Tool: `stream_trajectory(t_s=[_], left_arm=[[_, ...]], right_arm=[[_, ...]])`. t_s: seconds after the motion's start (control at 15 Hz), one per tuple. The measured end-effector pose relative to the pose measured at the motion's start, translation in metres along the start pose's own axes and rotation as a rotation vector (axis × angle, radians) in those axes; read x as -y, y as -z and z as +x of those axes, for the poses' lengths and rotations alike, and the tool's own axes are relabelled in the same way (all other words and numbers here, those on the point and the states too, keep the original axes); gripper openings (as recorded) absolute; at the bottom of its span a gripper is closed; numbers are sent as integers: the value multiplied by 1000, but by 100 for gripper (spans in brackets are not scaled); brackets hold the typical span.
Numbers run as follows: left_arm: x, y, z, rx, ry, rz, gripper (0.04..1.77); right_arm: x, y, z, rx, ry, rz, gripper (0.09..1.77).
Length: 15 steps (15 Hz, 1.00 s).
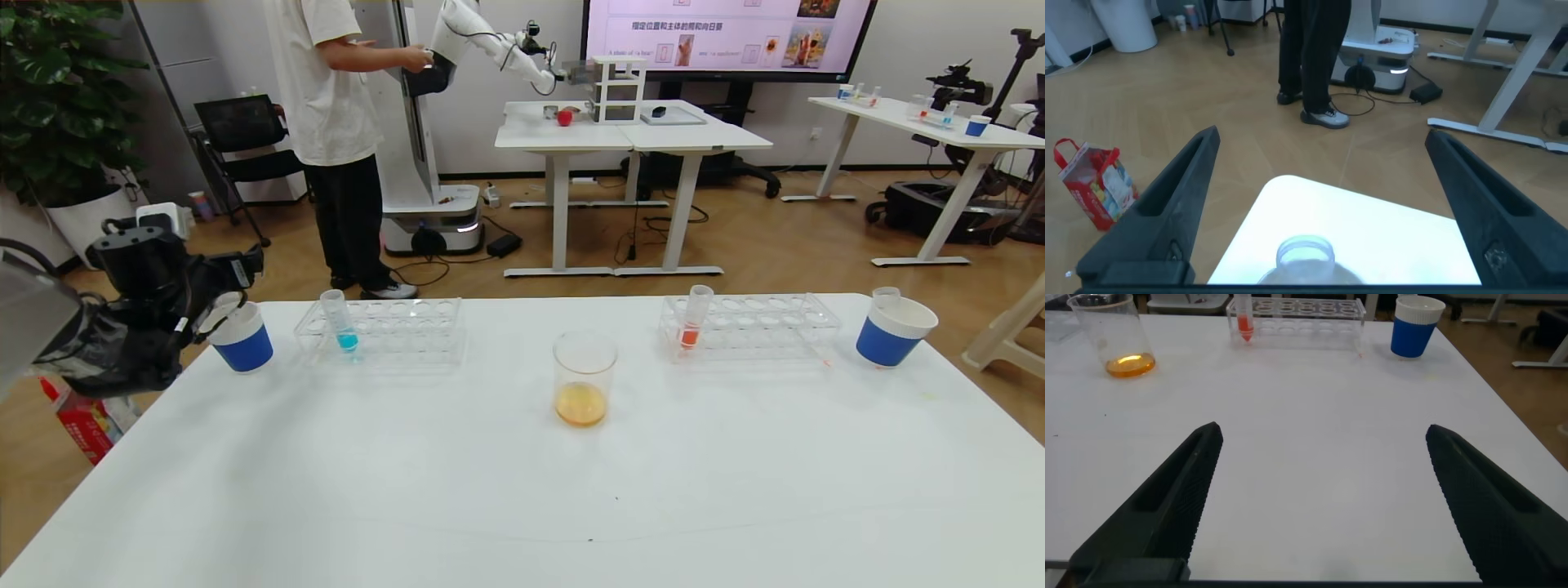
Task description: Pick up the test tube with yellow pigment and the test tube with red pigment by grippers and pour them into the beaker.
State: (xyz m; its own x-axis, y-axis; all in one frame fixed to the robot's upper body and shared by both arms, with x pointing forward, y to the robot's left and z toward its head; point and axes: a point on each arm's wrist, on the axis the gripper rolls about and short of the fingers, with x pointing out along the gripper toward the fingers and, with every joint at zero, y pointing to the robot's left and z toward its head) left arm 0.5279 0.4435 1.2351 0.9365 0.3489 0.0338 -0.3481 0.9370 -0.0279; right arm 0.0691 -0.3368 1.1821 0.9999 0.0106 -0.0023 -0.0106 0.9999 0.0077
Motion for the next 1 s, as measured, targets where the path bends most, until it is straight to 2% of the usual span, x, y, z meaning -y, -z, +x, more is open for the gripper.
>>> stream_trajectory(t_s=[0.13,0.53,0.73,1.0], left_arm=[[17,-17,-5,9,39,-3,175],[95,-70,-44,57,226,-20,175],[105,-93,-62,100,260,-5,175],[99,-142,-100,148,282,-16,175]], right_arm=[[0,0,0,0,0,0,174],[0,0,0,0,0,0,174],[0,0,0,0,0,0,174],[0,0,0,0,0,0,174]])
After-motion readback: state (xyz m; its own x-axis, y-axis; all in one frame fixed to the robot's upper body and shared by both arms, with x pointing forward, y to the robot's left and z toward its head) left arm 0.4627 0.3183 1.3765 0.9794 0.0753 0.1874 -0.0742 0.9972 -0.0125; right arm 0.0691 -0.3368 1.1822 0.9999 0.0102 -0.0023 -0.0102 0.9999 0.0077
